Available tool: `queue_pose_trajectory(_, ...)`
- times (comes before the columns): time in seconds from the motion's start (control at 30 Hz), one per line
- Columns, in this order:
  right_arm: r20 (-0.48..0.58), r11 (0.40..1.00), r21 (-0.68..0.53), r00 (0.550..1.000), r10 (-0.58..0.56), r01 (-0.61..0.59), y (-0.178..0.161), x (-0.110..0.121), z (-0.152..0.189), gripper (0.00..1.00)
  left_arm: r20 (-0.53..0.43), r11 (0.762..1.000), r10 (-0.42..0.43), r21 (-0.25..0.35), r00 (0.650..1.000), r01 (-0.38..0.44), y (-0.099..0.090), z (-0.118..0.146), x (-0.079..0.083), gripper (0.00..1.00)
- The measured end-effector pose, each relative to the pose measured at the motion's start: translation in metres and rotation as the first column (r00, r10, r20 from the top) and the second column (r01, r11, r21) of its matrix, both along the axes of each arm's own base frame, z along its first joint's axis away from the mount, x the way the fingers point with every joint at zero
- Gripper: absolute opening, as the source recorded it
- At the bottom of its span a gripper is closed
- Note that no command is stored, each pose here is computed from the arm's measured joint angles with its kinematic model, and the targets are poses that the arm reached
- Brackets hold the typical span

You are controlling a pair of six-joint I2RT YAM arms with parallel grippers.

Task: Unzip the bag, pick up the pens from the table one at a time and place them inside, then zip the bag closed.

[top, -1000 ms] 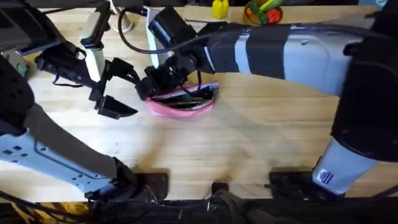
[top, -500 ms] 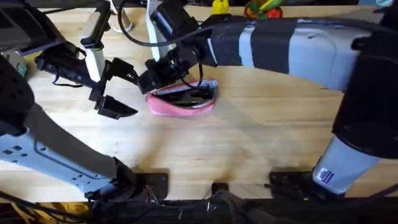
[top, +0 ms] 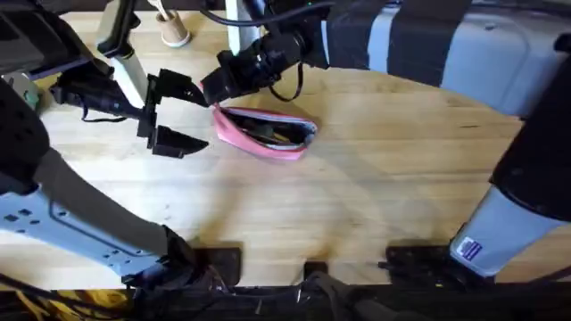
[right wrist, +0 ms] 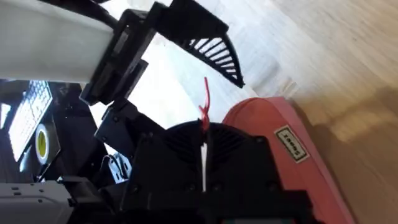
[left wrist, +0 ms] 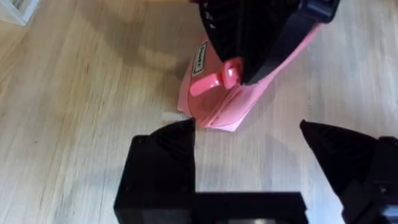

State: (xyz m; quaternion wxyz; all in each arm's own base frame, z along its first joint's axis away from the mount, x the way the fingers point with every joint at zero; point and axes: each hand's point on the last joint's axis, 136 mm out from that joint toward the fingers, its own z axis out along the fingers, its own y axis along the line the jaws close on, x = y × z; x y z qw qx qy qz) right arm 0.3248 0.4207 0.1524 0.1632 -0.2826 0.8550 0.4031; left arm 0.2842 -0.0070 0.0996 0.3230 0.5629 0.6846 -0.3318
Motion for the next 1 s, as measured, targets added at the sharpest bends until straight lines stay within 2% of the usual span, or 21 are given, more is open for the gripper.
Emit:
queue_pose_trajectory(0.3,-0.011,1.000,-0.001,1.000,-0.006,0.006,0.000,-0.001,0.000,0.031,0.055,0.999,0.022,-0.046,0.998,-0.020,-0.006,0.006,0.012,0.993)
queue_pose_trajectory(0.53,-0.011,1.000,-0.001,1.000,-0.006,0.006,0.000,-0.001,0.000,0.031,0.094,0.998,-0.049,-0.040,0.994,0.053,-0.027,0.005,0.017,0.988)
queue_pose_trajectory(0.6,-0.012,1.000,-0.001,1.000,-0.006,0.006,0.000,-0.001,0.000,0.031,0.109,0.997,-0.070,-0.033,0.992,0.074,-0.033,0.004,0.018,0.938)
queue_pose_trajectory(0.67,-0.012,1.000,-0.001,1.000,-0.006,0.006,0.000,-0.001,0.000,0.031,0.114,0.996,-0.081,-0.028,0.990,0.085,-0.037,0.003,0.020,0.799)
queue_pose_trajectory(0.8,-0.014,1.000,-0.002,1.000,-0.009,0.009,0.000,-0.001,0.000,0.032,0.103,0.997,-0.075,-0.021,0.992,0.077,-0.038,0.001,0.022,0.325)
queue_pose_trajectory(0.83,-0.014,1.000,-0.002,1.000,-0.010,0.010,0.000,0.000,0.000,0.032,0.099,0.997,-0.073,-0.020,0.992,0.075,-0.038,0.001,0.022,0.238)
queue_pose_trajectory(0.93,-0.015,1.000,-0.003,1.000,-0.010,0.010,0.000,-0.001,-0.001,0.032,0.094,0.997,-0.069,-0.018,0.993,0.071,-0.038,0.000,0.022,0.079)
queue_pose_trajectory(1.0,-0.017,1.000,-0.004,1.000,-0.015,0.014,-0.002,0.001,-0.001,0.032,0.092,0.997,-0.069,-0.018,0.993,0.071,-0.038,0.000,0.022,0.048)
